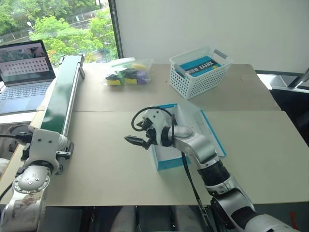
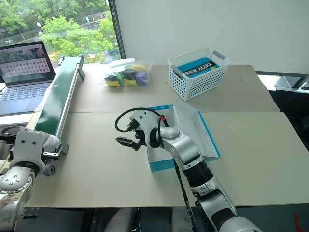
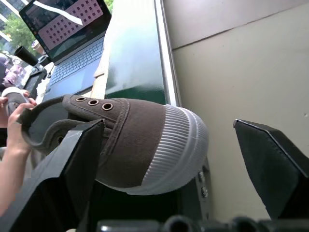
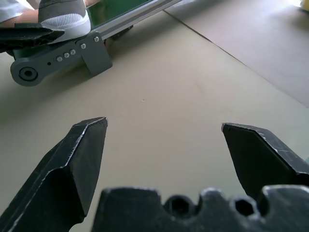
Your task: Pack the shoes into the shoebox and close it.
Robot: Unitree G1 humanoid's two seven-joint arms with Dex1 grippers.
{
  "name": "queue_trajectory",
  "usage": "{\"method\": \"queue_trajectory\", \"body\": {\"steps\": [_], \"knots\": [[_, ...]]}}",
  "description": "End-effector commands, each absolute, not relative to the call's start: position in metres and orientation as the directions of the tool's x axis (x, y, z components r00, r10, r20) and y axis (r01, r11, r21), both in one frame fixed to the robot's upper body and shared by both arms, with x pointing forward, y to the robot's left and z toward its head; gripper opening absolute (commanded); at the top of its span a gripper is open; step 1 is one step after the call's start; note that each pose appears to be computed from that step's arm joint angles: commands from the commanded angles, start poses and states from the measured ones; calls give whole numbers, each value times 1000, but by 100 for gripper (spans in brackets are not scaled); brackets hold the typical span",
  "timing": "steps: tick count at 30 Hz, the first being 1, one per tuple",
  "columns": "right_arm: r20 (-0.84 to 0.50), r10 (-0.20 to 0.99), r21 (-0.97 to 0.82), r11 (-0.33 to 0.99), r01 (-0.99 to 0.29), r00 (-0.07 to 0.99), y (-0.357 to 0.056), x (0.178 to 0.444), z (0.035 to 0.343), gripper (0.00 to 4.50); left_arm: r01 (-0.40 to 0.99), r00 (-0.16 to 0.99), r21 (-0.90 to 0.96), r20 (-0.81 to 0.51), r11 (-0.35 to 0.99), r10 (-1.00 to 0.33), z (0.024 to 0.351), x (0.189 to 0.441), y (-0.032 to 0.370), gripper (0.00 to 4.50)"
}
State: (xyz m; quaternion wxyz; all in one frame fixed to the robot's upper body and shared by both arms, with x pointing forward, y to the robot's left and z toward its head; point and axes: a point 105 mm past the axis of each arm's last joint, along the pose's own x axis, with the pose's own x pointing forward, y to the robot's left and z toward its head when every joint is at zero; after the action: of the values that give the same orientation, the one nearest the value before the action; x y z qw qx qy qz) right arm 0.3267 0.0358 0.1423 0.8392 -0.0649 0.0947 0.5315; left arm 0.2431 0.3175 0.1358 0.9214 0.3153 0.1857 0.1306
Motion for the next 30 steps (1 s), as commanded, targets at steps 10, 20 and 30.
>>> {"method": "queue_trajectory", "body": {"steps": [10, 20, 30], "knots": [[-178, 886, -29, 431, -902, 429, 36, 326, 154, 450, 4, 901, 693, -316, 721, 299, 114, 256, 300, 444], [-178, 879, -36, 444, -895, 443, 33, 327, 154, 450, -17, 875, 620, -370, 784, 312, 108, 256, 301, 444], [-185, 878, -38, 442, -896, 441, 31, 326, 155, 450, -99, 784, 588, -451, 803, 427, 108, 234, 308, 444]]}}
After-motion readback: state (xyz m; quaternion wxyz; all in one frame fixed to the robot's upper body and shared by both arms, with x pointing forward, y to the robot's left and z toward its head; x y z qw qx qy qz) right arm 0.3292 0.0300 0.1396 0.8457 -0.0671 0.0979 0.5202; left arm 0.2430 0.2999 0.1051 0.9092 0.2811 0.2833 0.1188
